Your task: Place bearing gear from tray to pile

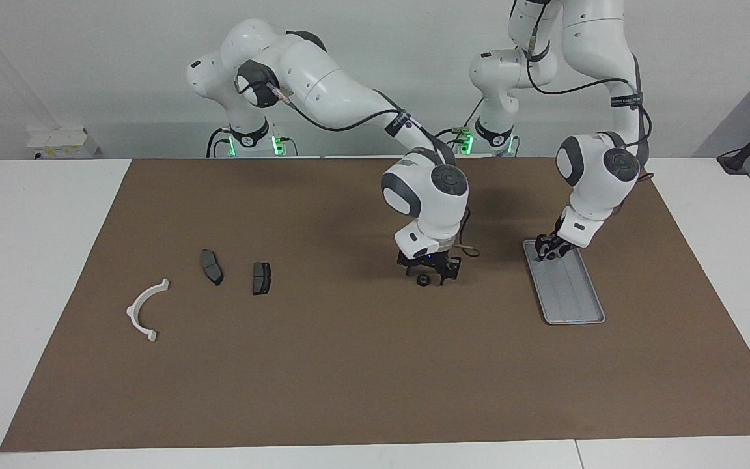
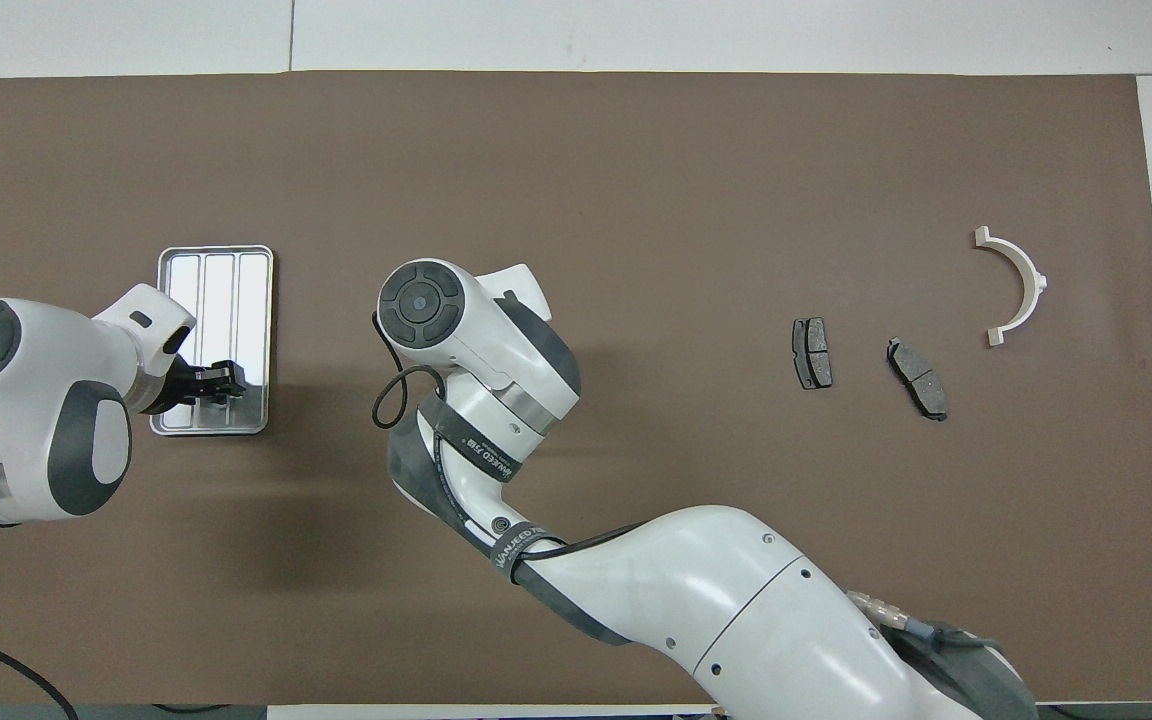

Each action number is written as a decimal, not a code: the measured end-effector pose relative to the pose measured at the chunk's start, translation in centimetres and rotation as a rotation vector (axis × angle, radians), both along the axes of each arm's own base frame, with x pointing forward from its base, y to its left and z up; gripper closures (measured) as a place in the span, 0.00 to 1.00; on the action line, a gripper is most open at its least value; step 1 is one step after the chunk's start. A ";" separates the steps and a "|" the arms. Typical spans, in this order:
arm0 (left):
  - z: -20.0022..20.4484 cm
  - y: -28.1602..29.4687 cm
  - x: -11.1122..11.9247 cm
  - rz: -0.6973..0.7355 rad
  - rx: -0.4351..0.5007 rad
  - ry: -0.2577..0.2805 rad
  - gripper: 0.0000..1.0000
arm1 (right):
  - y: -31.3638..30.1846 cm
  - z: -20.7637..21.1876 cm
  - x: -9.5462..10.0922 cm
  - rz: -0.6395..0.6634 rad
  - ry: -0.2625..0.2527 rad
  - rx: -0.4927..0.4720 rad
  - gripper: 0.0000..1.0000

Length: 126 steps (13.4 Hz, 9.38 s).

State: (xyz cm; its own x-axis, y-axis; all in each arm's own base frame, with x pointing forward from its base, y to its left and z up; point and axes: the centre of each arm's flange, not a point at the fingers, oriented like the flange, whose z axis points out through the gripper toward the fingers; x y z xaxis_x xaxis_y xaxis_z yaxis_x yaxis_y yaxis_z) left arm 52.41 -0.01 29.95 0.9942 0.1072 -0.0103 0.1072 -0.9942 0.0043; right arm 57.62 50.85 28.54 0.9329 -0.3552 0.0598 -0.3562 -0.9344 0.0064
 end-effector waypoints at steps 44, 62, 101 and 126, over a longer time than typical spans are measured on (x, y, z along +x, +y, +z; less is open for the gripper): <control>0.0 -36.4 2.5 0.295 -0.028 -0.013 0.57 | -46.2 0.0 13.9 0.645 -0.095 -0.054 0.43; 27.1 -4.2 2.2 0.154 0.013 0.008 0.00 | -8.3 10.6 -3.5 0.073 -0.008 0.041 0.00; 28.8 -3.5 1.1 0.053 -0.036 0.079 0.00 | -17.7 8.0 8.7 0.212 -0.032 -0.054 0.76; 28.9 -3.5 1.0 0.053 -0.036 0.078 0.00 | -36.4 0.9 11.8 0.506 -0.118 -0.047 0.24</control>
